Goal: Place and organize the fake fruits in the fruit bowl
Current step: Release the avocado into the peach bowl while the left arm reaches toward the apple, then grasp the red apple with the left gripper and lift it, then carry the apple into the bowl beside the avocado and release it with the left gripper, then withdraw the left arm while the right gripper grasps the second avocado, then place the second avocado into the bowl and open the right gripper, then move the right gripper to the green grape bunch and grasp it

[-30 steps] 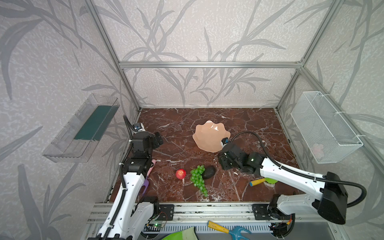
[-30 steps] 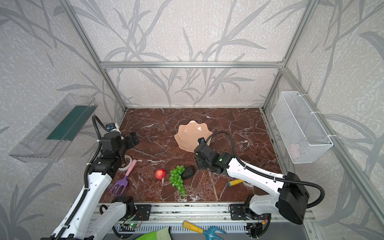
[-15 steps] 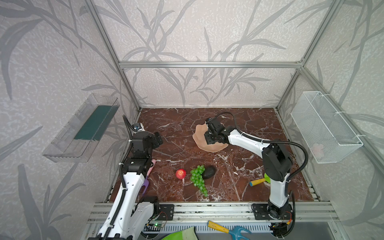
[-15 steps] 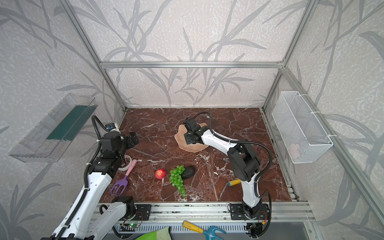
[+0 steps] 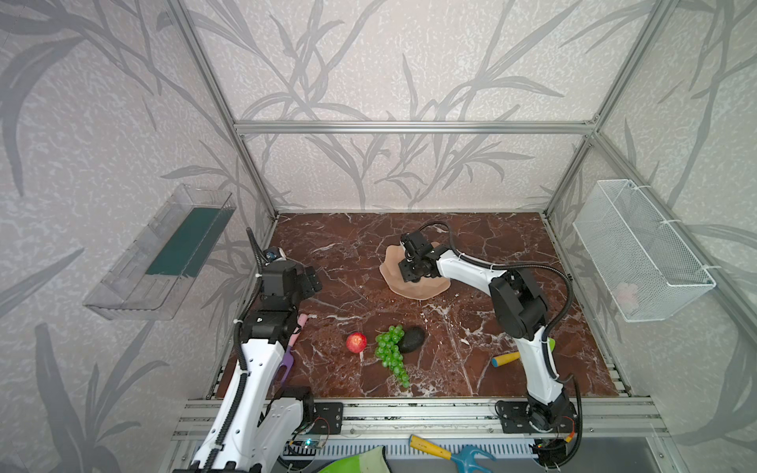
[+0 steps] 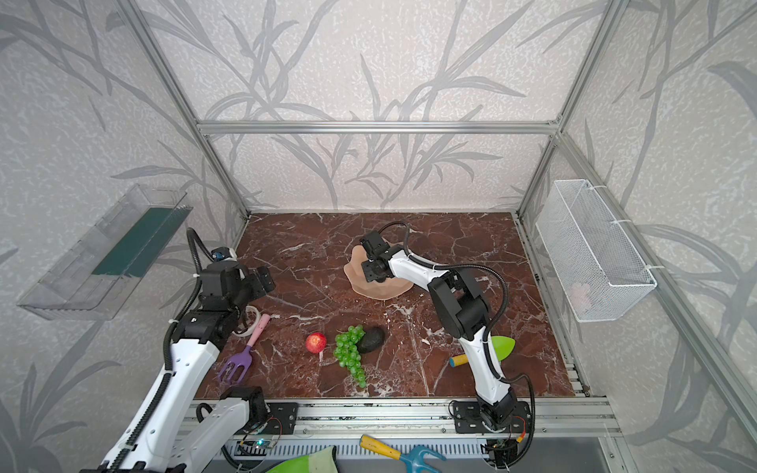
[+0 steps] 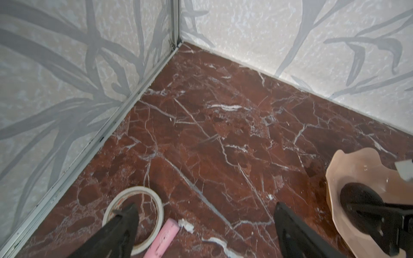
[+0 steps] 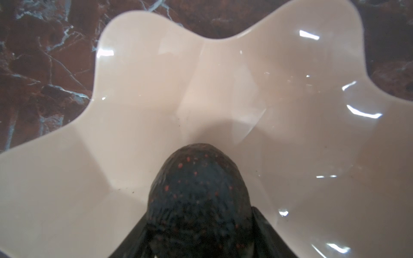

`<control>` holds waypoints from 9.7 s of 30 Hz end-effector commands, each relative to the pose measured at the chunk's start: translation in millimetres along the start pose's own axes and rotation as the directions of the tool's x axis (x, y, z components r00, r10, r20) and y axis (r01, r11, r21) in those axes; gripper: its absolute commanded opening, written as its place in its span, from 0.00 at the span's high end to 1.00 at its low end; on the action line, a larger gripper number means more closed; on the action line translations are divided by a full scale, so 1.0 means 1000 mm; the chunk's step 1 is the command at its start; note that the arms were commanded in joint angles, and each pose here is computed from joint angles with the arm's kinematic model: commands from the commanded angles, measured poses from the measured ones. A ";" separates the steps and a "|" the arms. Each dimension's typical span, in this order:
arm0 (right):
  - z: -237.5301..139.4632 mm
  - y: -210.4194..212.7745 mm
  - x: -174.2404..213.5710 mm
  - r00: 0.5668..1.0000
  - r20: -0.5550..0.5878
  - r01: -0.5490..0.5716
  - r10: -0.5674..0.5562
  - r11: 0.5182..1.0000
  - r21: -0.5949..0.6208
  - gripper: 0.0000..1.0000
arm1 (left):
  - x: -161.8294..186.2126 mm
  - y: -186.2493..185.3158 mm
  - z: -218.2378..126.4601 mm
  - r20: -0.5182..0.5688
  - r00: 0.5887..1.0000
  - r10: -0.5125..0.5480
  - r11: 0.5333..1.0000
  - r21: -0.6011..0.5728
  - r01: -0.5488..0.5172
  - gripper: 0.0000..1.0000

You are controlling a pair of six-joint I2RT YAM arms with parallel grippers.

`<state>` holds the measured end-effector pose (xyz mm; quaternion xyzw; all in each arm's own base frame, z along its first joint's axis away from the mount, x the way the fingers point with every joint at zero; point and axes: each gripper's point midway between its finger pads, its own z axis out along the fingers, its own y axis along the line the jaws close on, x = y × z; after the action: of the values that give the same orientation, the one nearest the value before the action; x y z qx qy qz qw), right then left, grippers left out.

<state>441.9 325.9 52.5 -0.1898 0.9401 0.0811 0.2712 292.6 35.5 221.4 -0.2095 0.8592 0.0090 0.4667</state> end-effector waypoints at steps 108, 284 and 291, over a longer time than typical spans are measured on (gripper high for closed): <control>-0.200 -0.105 0.083 0.886 0.323 -0.321 0.334 0.942 -0.095 0.01 | 0.210 -0.367 0.115 -0.509 0.680 0.528 0.839 0.438 -0.323 0.46; -0.105 0.186 0.200 0.994 -0.003 0.104 -0.110 0.948 -0.301 0.01 | -0.036 -0.016 -0.023 0.149 0.988 0.038 0.998 -0.062 -0.029 0.07; -0.088 0.178 0.210 0.992 -0.088 0.068 -0.088 0.976 -0.207 0.08 | -0.036 -0.013 -0.025 0.158 0.987 0.036 0.998 -0.064 -0.026 0.07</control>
<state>165.0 409.6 28.1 -0.2738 0.9178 0.1839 0.2210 299.0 24.2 264.6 -0.1983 0.8267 0.0503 0.5241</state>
